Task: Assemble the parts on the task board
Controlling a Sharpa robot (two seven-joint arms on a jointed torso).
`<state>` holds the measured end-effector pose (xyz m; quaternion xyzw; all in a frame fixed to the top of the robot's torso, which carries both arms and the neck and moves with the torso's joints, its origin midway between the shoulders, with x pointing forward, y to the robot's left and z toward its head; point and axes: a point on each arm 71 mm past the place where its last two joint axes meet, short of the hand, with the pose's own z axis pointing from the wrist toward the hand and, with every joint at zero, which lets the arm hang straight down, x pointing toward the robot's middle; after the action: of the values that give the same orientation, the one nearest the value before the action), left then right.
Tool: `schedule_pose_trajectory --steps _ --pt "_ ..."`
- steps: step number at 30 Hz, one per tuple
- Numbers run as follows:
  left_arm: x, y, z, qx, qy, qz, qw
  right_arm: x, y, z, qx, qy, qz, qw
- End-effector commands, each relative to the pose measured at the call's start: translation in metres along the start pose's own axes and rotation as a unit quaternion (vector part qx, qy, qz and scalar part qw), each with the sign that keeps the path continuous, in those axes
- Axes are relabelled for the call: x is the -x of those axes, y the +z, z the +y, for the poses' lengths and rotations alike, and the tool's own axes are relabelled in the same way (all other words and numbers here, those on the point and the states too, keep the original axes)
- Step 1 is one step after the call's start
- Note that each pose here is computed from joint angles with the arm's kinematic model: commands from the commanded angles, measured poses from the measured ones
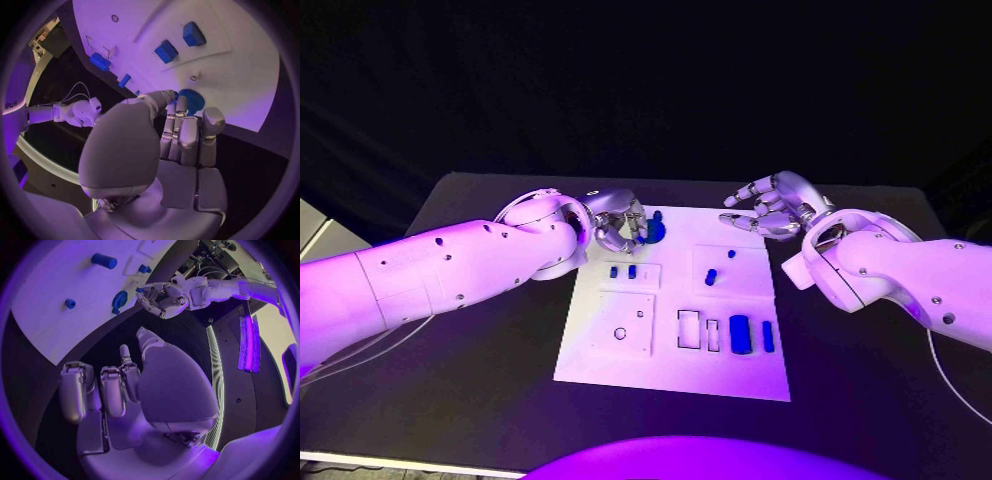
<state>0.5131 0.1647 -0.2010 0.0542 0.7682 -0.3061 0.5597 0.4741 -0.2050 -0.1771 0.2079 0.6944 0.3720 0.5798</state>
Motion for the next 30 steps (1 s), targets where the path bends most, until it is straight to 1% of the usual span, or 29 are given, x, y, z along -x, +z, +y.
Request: schedule_pose_trajectory --steps 1,7,10,15,20,25,30 --pt "0.0016 -0.0049 0.0023 0.004 -0.028 0.007 1.000 -0.001 0.000 0.000 0.004 -0.004 0.008 1.000" --pt "0.0036 -0.0144 0.0156 0.025 -0.028 0.024 0.999 -0.001 -0.001 -0.001 0.003 -0.004 0.008 1.000" --pt "0.0035 -0.0164 0.0188 0.030 -0.027 0.030 0.999 -0.001 -0.001 -0.001 0.002 -0.005 0.008 1.000" --pt "0.0019 -0.0157 0.0192 0.032 -0.025 0.037 0.998 -0.001 -0.001 -0.001 0.002 -0.005 0.008 1.000" --pt "-0.0016 -0.0122 0.0186 0.032 -0.023 0.044 0.998 -0.002 -0.001 -0.001 0.003 -0.004 0.009 1.000" --pt "-0.0047 -0.0097 0.0223 0.037 -0.021 0.046 0.998 -0.002 -0.001 -0.001 0.002 -0.005 0.009 1.000" --pt "-0.0062 -0.0079 0.0234 0.039 -0.020 0.047 0.998 -0.002 -0.001 -0.001 0.002 -0.005 0.008 1.000"
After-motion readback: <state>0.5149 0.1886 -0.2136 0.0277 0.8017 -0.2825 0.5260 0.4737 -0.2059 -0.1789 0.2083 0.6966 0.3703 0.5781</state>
